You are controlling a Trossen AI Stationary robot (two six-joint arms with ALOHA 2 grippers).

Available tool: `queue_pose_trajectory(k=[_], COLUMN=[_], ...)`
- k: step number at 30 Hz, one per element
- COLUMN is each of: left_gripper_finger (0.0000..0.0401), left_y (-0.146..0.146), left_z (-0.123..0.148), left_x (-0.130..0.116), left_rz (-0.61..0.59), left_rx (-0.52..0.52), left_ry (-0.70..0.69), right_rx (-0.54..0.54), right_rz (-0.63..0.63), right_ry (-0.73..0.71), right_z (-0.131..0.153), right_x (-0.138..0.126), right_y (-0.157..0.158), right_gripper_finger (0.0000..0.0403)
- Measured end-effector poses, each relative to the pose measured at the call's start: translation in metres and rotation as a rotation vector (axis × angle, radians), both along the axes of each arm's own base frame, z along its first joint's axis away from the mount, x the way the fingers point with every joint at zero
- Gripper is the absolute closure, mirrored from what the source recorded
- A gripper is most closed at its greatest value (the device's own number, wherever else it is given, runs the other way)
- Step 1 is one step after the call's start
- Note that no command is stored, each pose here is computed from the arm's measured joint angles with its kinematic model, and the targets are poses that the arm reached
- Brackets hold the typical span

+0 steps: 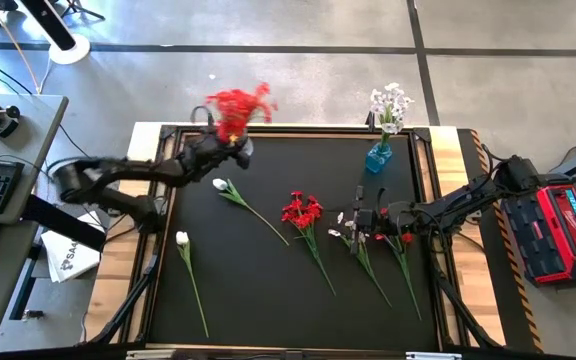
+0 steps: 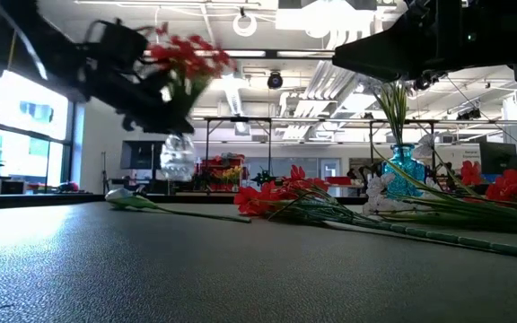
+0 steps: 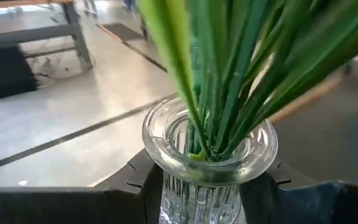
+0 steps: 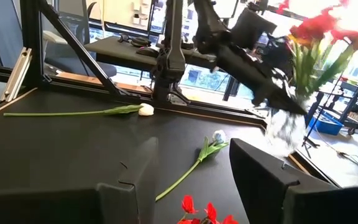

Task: Sort flowers into vase by color
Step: Adjust the transparent vase

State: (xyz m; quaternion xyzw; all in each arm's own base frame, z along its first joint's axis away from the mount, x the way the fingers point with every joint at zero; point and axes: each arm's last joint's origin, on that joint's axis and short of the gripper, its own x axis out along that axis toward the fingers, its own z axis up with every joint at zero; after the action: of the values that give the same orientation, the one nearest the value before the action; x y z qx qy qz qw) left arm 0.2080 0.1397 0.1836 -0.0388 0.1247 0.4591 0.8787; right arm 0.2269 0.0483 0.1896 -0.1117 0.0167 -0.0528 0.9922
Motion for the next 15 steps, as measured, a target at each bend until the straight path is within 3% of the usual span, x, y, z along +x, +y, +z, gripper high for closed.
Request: queue_pose_trajectory(k=[7, 15], left_gripper_finger=[0.0263, 0.0254], left_y=[0.024, 0.029], left_z=[-0.026, -0.033], left_x=[0.033, 0.039], left_rz=[-0.021, 0.027], left_rx=[-0.029, -0.023], left_ry=[0.154, 0.184], right_rx=[0.028, 0.053], right_rz=[-0.001, -0.002], right_ry=[0.018, 0.029], right_z=[-0.002, -0.004], right_x=[0.0, 0.0], right_y=[0.0, 0.0], right_gripper_finger=[0.0234, 0.0234])
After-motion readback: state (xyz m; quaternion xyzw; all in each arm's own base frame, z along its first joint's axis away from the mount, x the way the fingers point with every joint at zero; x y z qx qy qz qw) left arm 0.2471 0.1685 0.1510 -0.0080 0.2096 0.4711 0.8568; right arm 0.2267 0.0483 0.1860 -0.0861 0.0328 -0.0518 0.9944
